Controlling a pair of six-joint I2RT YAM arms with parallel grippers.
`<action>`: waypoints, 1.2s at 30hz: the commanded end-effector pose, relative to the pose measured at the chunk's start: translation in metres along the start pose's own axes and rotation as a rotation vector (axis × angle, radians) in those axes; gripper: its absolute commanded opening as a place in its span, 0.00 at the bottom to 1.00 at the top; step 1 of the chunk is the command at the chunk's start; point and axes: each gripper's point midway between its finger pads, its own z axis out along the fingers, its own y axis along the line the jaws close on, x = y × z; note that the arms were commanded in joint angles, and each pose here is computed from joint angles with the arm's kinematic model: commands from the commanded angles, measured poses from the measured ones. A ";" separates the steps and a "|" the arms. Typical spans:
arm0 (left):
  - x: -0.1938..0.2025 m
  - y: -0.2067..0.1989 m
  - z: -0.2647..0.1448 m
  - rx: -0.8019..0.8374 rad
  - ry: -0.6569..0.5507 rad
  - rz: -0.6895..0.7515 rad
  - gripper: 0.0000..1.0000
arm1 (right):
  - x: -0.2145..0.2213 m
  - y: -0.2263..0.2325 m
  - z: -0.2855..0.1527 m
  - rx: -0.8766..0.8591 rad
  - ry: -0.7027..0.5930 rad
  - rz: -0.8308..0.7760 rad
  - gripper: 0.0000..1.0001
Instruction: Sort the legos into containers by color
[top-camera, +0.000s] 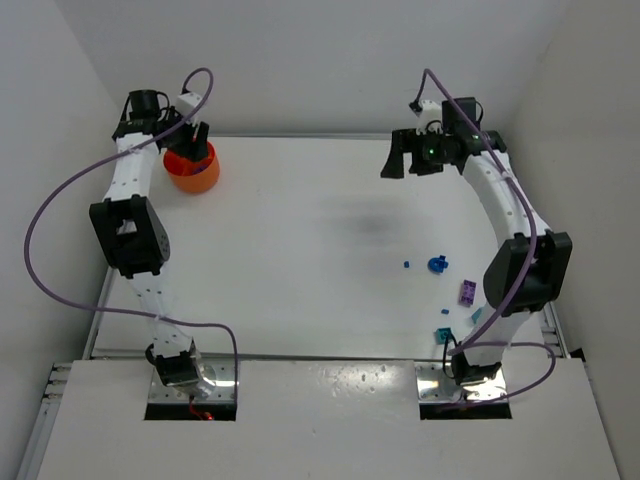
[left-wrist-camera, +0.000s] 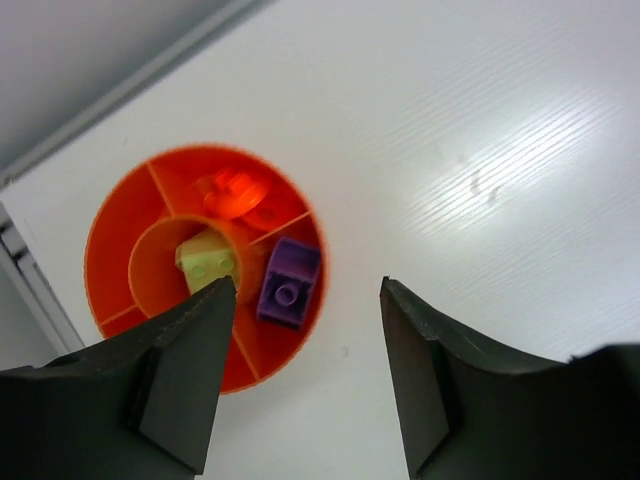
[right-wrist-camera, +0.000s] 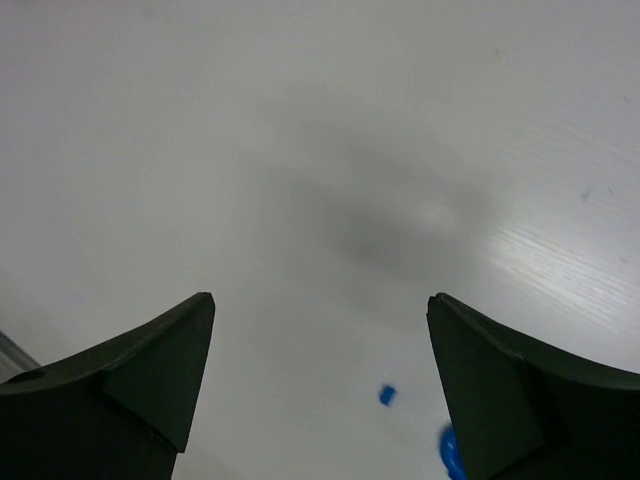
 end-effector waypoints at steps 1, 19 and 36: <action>-0.099 -0.054 -0.050 0.100 -0.258 0.108 0.66 | 0.035 -0.016 -0.029 0.093 0.093 -0.197 0.86; -0.105 -0.269 -0.048 0.436 -0.249 -0.087 1.00 | 0.277 -0.094 -0.134 0.347 0.882 -0.119 0.96; -0.106 -0.235 -0.059 0.206 -0.375 -0.315 1.00 | 0.317 -0.129 -0.115 0.514 0.870 0.260 0.70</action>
